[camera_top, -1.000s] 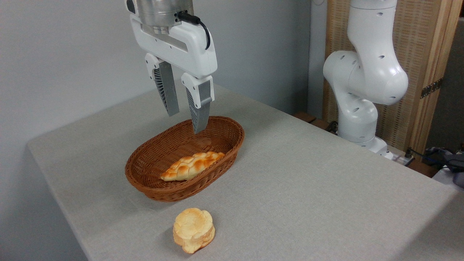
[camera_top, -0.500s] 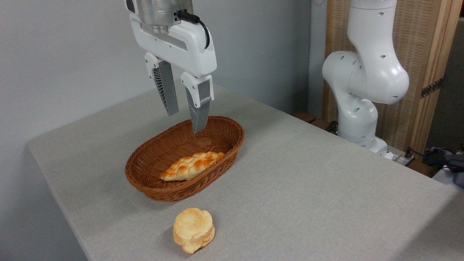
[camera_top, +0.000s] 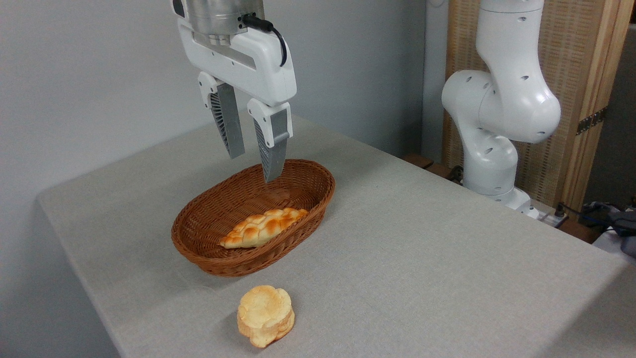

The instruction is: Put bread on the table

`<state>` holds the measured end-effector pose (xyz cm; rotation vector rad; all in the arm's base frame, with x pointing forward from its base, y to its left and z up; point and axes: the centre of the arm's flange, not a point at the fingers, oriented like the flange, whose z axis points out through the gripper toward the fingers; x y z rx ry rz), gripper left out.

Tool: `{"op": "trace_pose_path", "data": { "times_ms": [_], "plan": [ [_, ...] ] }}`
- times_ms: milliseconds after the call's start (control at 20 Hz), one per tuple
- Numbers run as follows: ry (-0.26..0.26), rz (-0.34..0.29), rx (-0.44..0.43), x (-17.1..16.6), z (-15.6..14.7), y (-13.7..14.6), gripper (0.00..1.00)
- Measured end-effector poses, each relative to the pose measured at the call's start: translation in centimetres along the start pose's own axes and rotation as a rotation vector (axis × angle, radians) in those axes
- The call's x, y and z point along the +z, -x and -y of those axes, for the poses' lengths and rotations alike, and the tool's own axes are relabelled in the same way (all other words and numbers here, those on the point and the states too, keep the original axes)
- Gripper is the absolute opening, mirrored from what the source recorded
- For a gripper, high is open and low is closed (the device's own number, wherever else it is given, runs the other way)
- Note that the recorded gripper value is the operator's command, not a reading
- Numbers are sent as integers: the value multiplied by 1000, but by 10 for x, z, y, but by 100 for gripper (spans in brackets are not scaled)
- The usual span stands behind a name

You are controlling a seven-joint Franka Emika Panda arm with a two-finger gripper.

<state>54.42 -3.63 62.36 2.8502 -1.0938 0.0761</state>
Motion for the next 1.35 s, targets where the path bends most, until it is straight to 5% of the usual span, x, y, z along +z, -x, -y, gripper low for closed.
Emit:
{"op": "trace_pose_path", "data": {
  "times_ms": [1350],
  "plan": [
    [-20,45,-4,0,3,6,100]
  ]
}}
